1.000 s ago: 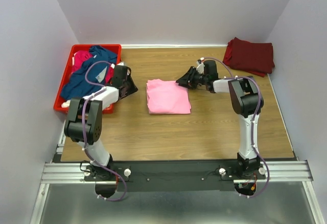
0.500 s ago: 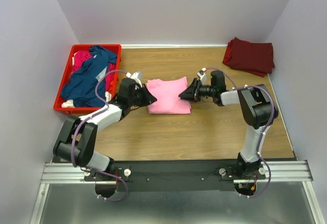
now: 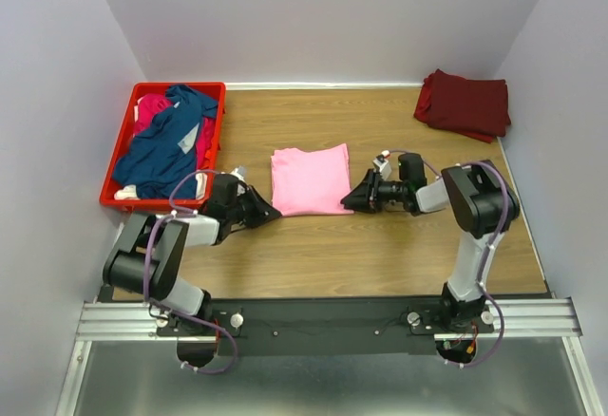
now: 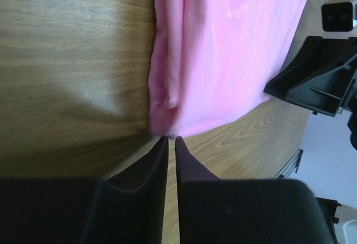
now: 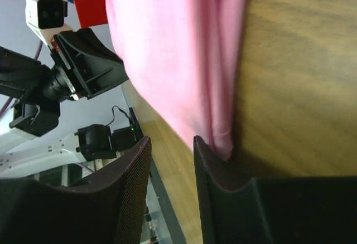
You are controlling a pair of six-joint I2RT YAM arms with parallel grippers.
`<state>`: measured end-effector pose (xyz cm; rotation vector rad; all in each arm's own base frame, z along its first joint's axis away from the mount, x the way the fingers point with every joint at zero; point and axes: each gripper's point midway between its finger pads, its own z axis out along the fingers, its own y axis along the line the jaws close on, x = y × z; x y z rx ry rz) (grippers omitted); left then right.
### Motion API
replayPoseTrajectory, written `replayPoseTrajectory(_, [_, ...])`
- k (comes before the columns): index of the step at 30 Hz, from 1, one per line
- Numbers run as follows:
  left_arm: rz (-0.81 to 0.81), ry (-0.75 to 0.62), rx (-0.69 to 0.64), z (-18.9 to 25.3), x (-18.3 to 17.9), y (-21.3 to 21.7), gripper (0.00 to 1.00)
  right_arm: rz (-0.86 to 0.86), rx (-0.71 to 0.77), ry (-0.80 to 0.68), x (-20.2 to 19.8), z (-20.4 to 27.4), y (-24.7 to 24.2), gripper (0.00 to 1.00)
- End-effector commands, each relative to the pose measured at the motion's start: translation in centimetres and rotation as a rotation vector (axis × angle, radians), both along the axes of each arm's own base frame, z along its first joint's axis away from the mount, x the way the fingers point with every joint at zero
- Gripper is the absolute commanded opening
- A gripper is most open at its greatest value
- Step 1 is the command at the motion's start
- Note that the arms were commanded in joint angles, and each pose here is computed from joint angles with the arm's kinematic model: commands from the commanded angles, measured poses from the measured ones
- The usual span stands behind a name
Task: Fold and stack the t-shirts
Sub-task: Fold the tshirt, then neatly place the folded tshirt to the corner
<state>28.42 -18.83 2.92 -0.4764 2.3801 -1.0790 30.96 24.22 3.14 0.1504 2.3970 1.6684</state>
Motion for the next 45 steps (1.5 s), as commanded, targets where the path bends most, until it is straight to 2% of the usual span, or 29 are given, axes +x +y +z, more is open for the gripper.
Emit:
replayPoseTrajectory(1, [0.048, -0.005, 0.058, 0.8, -0.5, 1.7, 0.19, -0.059, -0.083, -0.106, 1.1, 2.6, -1.1, 0.44])
replayPoseTrajectory(2, [0.036, -0.038, 0.073, 1.8, -0.2, 1.8, 0.20, -0.063, -0.156, -0.093, 1.0, 2.1, -1.8, 0.44])
replayPoseTrajectory(3, [0.037, -0.057, 0.091, 2.3, 0.0, 1.8, 0.23, -0.065, -0.183, -0.127, 1.8, 2.9, -1.9, 0.44])
replayPoseTrajectory(4, [0.020, -0.134, 0.115, 4.2, 1.0, 1.7, 0.24, -0.060, -0.204, -0.153, 1.7, 4.0, -2.2, 0.44])
replayPoseTrajectory(6, [0.006, -0.175, 0.201, 5.2, 1.2, 1.2, 0.26, -0.082, -0.238, -0.184, 2.1, 4.9, -2.6, 0.44])
replayPoseTrajectory(7, [-0.002, -0.243, 0.224, 7.5, 2.3, 0.4, 0.29, -0.092, -0.256, -0.216, 2.2, 6.3, -2.9, 0.44])
replayPoseTrajectory(9, [-0.015, -0.318, 0.328, 9.1, 2.9, -0.3, 0.35, -0.180, -0.367, -0.237, 3.2, 6.3, -4.6, 0.46])
replayPoseTrajectory(10, [-0.062, -0.392, 0.333, 11.3, 3.2, -2.8, 0.39, -0.211, -0.428, -0.219, 2.7, 6.5, -5.6, 0.47])
replayPoseTrajectory(11, [-0.071, -0.405, 0.428, 11.1, 3.3, -2.8, 0.41, -0.302, -0.534, -0.226, 3.6, 6.1, -7.5, 0.52])
replayPoseTrajectory(13, [-0.118, -0.452, 0.503, 12.1, 3.4, -4.7, 0.46, -0.383, -0.640, -0.221, 3.7, 6.1, -9.7, 0.58])
replayPoseTrajectory(14, [-0.167, -0.476, 0.563, 12.4, 3.3, -7.0, 0.48, -0.465, -0.748, -0.211, 3.6, 6.3, -12.0, 0.67])
replayPoseTrajectory(16, [-0.233, -0.518, 0.644, 12.5, 3.0, -9.2, 0.51, -0.511, -0.866, -0.168, 2.5, 6.1, -14.4, 0.75])
replayPoseTrajectory(17, [-0.293, -0.538, 0.675, 12.3, 2.4, -11.6, 0.52, -0.568, -0.947, -0.171, 2.6, 6.4, -16.2, 0.84])
replayPoseTrajectory(18, [-0.310, -0.560, 0.733, 12.0, 2.4, -12.2, 0.55, -0.584, -0.988, -0.152, 1.9, 6.5, -17.1, 0.90])
replayPoseTrajectory(21, [-0.396, -0.567, 0.797, 10.3, 1.7, -15.2, 0.55, -0.654, -1.060, -0.132, 1.1, 6.8, -19.4, 0.98])
replayPoseTrajectory(28, [-0.567, -0.546, 0.927, 5.6, 0.3, -19.3, 0.55, -0.711, -1.079, -0.027, -1.1, 5.5, -21.8, 1.00])
replayPoseTrajectory(38, [-0.621, -0.494, 1.071, 1.3, 1.0, -19.1, 0.55, -0.665, -1.044, -0.007, -2.5, 4.6, -21.2, 0.99])
replayPoseTrajectory(45, [-0.682, -0.447, 1.065, -1.8, 0.1, -19.3, 0.53, -0.616, -0.992, -0.020, -2.6, 4.7, -20.0, 0.98])
